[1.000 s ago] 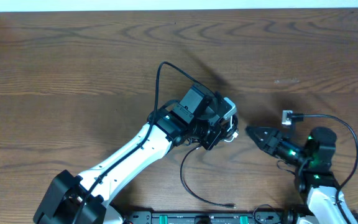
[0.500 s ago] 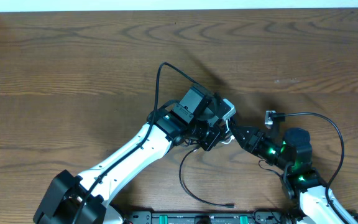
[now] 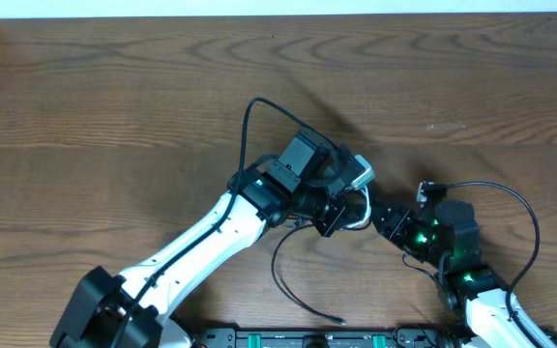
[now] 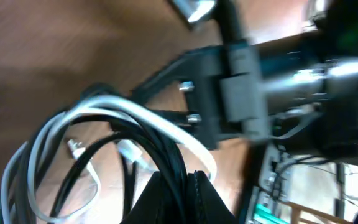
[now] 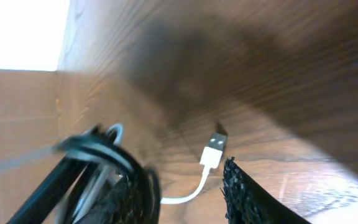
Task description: Untangle cables
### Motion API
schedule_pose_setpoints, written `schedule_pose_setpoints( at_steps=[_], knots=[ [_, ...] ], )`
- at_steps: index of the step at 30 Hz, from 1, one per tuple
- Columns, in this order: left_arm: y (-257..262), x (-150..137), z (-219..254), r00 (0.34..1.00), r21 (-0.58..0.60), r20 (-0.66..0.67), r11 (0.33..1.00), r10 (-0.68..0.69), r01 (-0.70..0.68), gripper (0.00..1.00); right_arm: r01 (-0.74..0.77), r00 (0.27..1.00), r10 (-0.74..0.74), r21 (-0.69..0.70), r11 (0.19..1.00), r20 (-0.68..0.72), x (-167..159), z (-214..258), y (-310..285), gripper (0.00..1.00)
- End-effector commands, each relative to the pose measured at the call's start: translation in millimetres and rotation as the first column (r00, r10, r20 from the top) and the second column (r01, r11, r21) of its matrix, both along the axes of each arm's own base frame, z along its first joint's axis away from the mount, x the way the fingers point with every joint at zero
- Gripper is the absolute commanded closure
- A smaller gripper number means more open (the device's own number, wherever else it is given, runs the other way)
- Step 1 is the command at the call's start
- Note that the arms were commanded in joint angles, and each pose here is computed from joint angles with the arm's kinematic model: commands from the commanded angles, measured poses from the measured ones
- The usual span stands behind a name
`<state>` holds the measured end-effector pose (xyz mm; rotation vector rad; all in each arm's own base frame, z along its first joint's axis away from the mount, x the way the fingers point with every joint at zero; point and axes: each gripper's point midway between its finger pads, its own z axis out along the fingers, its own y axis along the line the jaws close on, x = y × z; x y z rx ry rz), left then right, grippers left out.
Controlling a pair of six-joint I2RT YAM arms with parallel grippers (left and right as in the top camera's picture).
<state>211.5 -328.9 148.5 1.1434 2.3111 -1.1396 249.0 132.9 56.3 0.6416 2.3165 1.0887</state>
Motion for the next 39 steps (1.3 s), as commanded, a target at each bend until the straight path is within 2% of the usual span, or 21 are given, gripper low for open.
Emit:
schedule_pose_setpoints(
  at_steps=[1, 9, 18, 29, 34, 39],
  knots=[
    [-6, -24, 39, 0.994, -0.146, -0.002, 0.983, -0.112, 0.11, 0.93, 0.037, 0.999, -0.037, -0.064, 0.997, -0.005, 1, -8, -10, 0.61],
    [-1, -19, 46, 0.996, -0.157, 0.013, 0.983, -0.092, 0.093, 0.92, 0.073, 0.996, -0.08, -0.156, 0.985, -0.039, -3, -24, -25, 0.6],
    [28, 24, 46, 0.999, -0.156, 0.01, 0.987, 0.046, -0.044, 0.93, 0.077, 0.993, -0.097, -0.234, 0.969, -0.075, -11, -37, -36, 0.55],
    [99, 96, 49, 0.95, -0.171, -0.001, 0.936, 0.314, -0.309, 0.92, 0.112, 0.981, -0.155, -0.31, 0.944, -0.119, -19, -50, -52, 0.54],
    [125, 114, 49, 0.921, -0.171, 0.0, 0.907, 0.391, -0.385, 0.93, 0.115, 0.979, -0.16, -0.317, 0.942, -0.122, -19, -51, -54, 0.51],
    [131, 117, 48, 0.906, -0.162, -0.035, 0.892, 0.422, -0.422, 0.93, 0.087, 0.986, -0.122, -0.273, 0.958, -0.114, -18, -46, -44, 0.41]
  ],
)
